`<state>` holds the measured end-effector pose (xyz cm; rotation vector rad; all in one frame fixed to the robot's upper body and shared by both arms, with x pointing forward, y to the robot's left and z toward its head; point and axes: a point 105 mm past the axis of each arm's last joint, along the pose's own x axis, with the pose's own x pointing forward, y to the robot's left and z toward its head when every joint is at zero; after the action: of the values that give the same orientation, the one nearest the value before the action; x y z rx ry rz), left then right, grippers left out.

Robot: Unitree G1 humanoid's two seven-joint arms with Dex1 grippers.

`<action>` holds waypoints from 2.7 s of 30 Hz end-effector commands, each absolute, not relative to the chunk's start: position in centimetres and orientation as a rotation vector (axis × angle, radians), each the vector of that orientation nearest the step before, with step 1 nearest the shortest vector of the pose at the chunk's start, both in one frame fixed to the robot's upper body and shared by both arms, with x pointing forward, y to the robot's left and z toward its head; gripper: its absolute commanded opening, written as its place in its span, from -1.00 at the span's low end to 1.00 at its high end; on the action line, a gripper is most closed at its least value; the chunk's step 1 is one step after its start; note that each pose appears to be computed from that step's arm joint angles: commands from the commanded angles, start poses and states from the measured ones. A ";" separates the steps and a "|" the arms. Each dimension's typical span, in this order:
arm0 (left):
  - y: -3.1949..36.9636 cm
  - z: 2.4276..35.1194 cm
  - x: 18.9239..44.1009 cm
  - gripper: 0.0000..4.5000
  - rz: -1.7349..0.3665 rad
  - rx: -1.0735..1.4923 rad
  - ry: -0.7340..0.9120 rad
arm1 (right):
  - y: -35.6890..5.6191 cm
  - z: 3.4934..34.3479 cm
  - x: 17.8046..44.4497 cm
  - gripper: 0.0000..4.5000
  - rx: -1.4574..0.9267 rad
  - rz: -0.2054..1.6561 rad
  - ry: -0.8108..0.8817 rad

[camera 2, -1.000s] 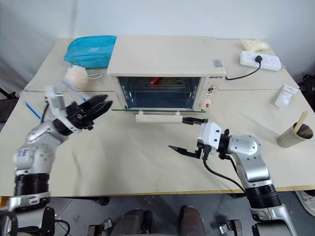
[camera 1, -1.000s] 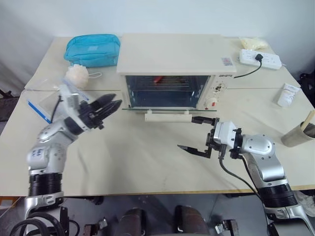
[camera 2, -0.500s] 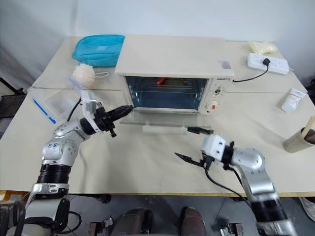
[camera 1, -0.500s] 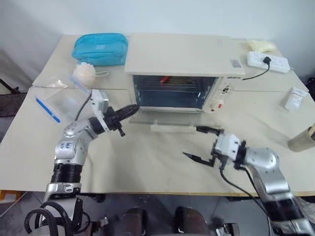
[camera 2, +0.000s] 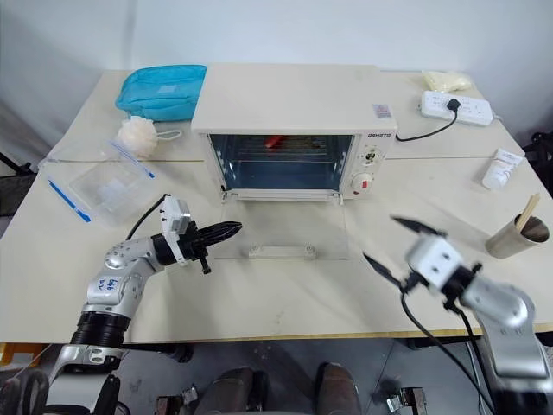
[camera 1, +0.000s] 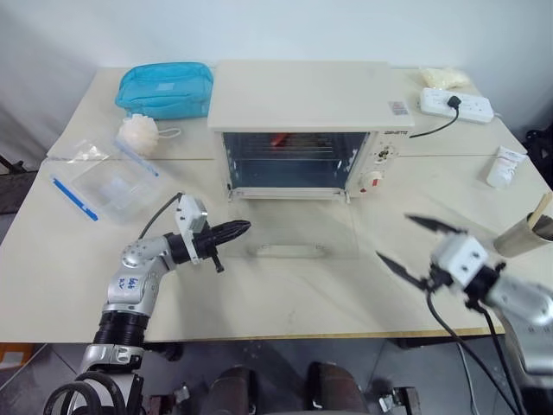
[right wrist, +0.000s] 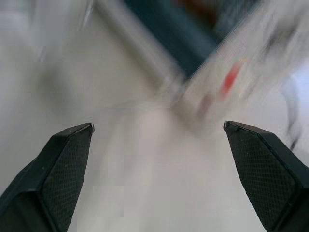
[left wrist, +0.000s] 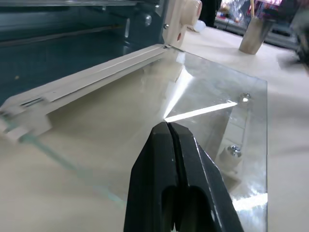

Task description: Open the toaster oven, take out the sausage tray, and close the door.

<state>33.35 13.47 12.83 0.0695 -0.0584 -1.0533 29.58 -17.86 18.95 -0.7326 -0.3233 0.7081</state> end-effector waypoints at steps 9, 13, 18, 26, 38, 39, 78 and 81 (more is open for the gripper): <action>16.8 15.7 29.8 -0.47 -0.880 -0.004 -0.221 | -7.0 19.8 36.1 1.00 -0.948 0.695 -0.451; 19.2 16.5 28.2 0.06 -0.754 -0.036 -0.258 | -4.9 21.4 40.0 1.00 -1.126 0.511 -0.538; 19.3 16.4 27.5 0.30 -0.741 -0.059 -0.249 | -3.7 21.7 42.7 1.00 -1.197 0.427 -0.519; 18.3 16.6 28.2 0.33 -0.764 -0.062 -0.254 | -2.5 21.4 44.5 0.60 -1.248 0.411 -0.474; 15.6 18.9 32.5 0.33 -0.912 -0.070 -0.270 | -2.1 21.6 44.1 -0.99 -1.267 0.423 -0.505; 15.3 19.2 32.9 0.33 -0.931 -0.075 -0.273 | -2.0 21.7 44.0 -0.99 -1.266 0.424 -0.510; 17.8 20.7 34.7 0.33 -0.895 -0.211 -0.171 | -6.1 17.6 30.4 -0.99 -1.334 0.720 -0.620; 17.8 20.6 33.4 0.33 -0.911 -0.274 -0.125 | -7.0 17.4 29.3 -0.99 -1.339 0.735 -0.613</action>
<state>34.50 18.16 18.86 -0.2572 -0.0880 -0.8698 29.99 -6.53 15.06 -1.3443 -0.5363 0.7834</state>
